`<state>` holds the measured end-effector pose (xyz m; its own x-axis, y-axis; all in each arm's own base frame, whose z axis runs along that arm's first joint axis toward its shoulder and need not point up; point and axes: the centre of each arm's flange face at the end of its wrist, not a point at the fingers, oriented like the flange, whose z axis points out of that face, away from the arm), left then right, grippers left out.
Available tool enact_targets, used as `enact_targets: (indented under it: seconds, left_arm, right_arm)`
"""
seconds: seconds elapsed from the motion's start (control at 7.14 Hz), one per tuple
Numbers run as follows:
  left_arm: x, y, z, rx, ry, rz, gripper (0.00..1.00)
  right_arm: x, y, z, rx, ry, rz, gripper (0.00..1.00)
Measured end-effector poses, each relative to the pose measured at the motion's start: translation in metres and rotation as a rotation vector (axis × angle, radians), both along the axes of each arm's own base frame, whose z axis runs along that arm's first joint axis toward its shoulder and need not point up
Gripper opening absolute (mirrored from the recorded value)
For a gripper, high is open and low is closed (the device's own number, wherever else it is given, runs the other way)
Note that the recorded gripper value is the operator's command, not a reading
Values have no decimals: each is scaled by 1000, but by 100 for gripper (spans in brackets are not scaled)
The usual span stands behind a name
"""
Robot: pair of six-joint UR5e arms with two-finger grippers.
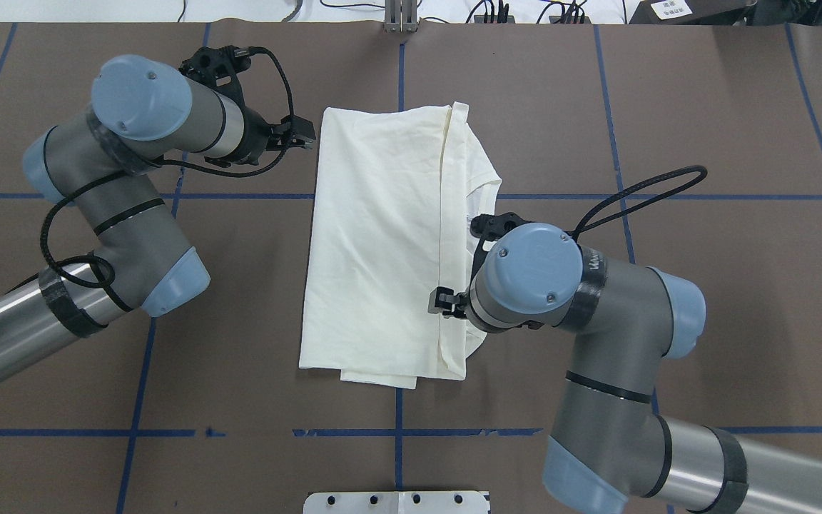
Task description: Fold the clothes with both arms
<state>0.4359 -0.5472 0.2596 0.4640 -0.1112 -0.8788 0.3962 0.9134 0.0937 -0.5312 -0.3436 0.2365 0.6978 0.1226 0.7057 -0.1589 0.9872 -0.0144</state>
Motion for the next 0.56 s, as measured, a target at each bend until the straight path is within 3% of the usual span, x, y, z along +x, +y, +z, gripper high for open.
enact_targets:
  seconds: [0.28,0.56]
  left_arm:
    - [1,14,-6,4,5,18,100]
    - [2,16,-7,5,6,21,100]
  right_arm:
    - [-33,16,-7,36,60,-95,100]
    - [-61,18,-11,33,99,-132,100]
